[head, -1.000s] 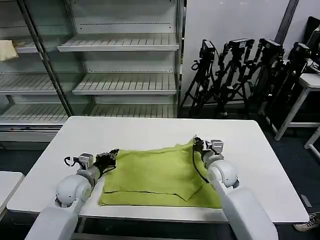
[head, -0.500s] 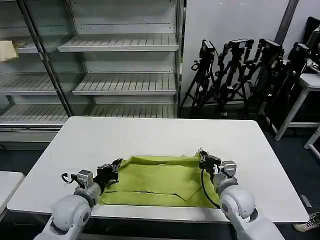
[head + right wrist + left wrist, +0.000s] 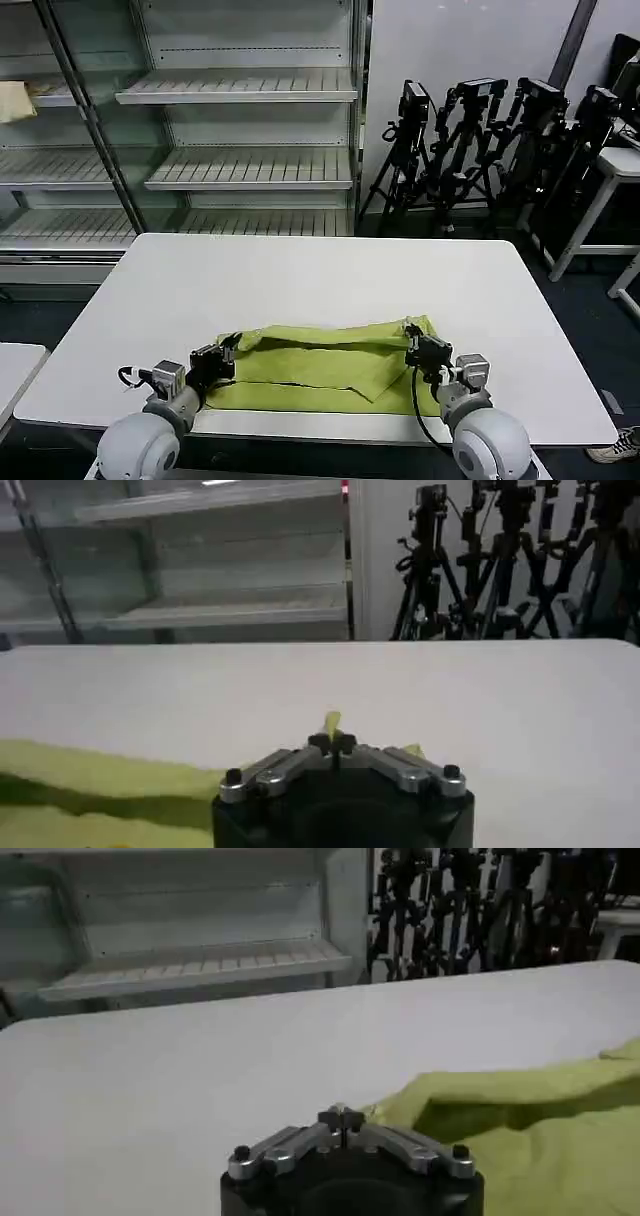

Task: Fold and organize the clothes.

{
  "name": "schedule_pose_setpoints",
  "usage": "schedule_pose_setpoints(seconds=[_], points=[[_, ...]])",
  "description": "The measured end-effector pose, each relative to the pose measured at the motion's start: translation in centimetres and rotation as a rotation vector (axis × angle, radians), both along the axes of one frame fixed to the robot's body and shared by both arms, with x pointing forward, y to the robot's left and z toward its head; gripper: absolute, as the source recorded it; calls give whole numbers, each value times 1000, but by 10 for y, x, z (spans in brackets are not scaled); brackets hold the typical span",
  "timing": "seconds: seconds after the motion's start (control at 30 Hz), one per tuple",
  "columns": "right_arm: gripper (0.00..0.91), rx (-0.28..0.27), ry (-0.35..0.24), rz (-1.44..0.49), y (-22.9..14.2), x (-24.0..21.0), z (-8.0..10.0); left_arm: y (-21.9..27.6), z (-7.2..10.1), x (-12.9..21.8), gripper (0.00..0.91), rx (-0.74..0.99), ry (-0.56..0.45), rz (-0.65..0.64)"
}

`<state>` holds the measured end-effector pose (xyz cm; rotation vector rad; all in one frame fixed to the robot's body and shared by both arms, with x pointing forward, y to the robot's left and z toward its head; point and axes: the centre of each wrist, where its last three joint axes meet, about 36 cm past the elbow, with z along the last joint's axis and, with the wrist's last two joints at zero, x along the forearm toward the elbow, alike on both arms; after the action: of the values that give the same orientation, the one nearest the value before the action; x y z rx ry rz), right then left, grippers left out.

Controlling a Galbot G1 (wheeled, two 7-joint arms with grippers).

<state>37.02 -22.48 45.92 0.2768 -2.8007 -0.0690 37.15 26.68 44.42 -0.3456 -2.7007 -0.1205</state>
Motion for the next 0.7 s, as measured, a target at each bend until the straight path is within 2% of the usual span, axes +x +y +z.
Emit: schedule_pose_setpoints(seconds=[0.53,0.57,0.6,0.7], points=[[0,-13,4,9,-2,-11,-2,4,5,-11,20,23,4,4],[171,-14,6,10,-2,-12,-2,4,5,-12,20,24,5,2],[907,-16,8,11,-1,-12,-3,4,5,-14,907,26,7,-2],[907,-21,13,14,-1,-14,-5,2,3,-18,907,37,13,-2]])
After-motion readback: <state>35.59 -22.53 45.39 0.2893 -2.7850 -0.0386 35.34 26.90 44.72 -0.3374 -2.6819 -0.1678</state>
